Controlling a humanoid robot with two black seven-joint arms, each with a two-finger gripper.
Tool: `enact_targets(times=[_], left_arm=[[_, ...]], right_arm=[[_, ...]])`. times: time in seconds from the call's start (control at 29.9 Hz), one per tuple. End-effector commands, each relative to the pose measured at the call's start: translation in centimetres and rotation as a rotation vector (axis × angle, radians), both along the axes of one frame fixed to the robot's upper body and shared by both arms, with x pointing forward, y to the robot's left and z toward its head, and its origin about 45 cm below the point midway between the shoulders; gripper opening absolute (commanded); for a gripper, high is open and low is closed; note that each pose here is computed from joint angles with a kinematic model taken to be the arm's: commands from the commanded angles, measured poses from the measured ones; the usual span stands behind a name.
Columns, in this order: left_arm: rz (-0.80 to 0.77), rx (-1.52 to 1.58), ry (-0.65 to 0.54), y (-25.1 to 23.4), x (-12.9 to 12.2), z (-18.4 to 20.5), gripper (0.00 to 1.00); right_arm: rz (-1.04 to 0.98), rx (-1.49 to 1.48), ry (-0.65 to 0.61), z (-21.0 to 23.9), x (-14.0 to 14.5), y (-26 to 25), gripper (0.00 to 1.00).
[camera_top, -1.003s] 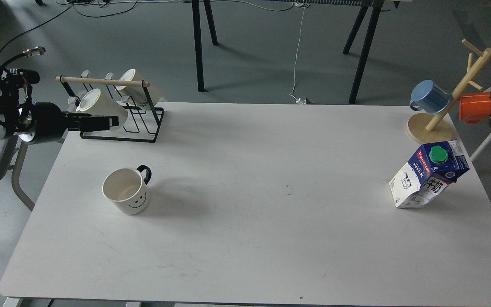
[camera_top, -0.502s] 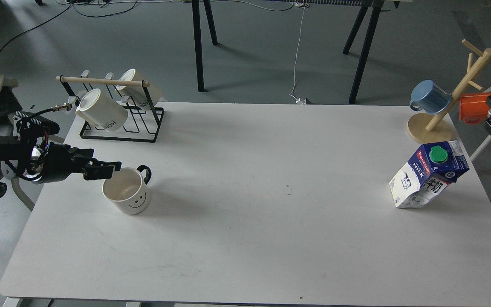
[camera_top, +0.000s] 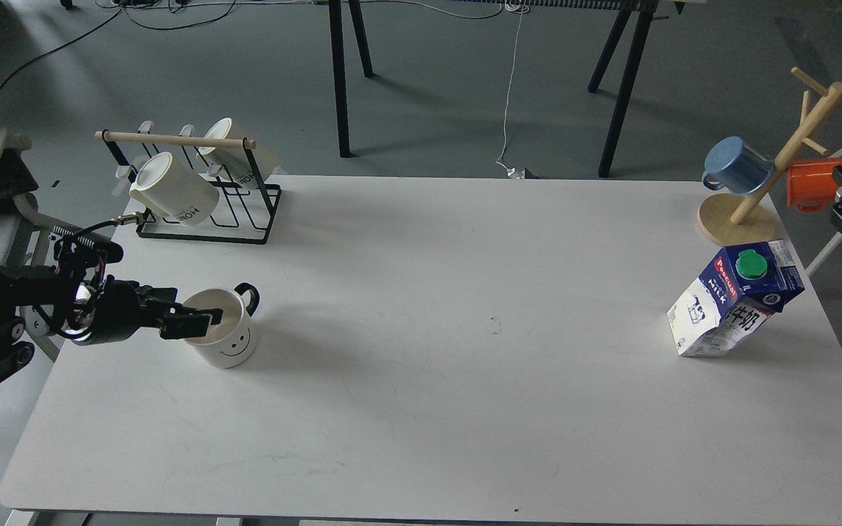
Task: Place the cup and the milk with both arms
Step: 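Grasp the white mug by its rim with the left gripper and lift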
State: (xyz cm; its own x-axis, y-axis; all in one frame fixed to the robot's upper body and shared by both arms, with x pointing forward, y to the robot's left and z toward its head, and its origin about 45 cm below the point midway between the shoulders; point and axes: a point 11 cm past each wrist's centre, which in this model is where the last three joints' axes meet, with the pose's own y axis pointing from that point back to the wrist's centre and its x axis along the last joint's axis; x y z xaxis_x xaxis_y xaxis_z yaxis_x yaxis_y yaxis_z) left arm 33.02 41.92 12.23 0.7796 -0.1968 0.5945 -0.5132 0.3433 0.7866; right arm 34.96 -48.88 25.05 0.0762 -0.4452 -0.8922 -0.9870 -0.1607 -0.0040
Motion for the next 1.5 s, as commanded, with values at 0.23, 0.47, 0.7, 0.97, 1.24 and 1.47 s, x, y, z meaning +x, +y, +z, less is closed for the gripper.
enact_targets(times=[0.23, 0.47, 0.7, 0.97, 1.24, 1.47], left_arm=[[0.018, 0.006, 0.018, 0.2, -0.4, -1.1, 0.92], [0.010, 0.005, -0.018, 0.2, -0.1, -1.0, 0.72], [-0.002, 0.002, -0.064, 0.1, 0.2, -0.8, 0.32], [-0.005, 0.003, -0.087, 0.3, 0.1, -0.8, 0.02], [-0.001, 0.004, -0.079, 0.4, 0.2, -0.5, 0.00], [-0.018, -0.055, -0.103, -1.1, 2.3, 4.2, 0.00]], right_arm=[[-0.006, -0.001, -0.001, 0.1, -0.1, -0.2, 0.97], [-0.006, -0.002, 0.000, 0.0, -0.1, -0.2, 0.97], [-0.008, -0.002, -0.002, 0.1, -0.1, -0.3, 0.97], [-0.010, -0.002, -0.002, 0.1, -0.1, -0.4, 0.97], [-0.014, -0.003, 0.005, -0.1, -0.3, -0.6, 0.97], [-0.015, -0.001, 0.002, 0.0, -0.3, -0.5, 0.97]])
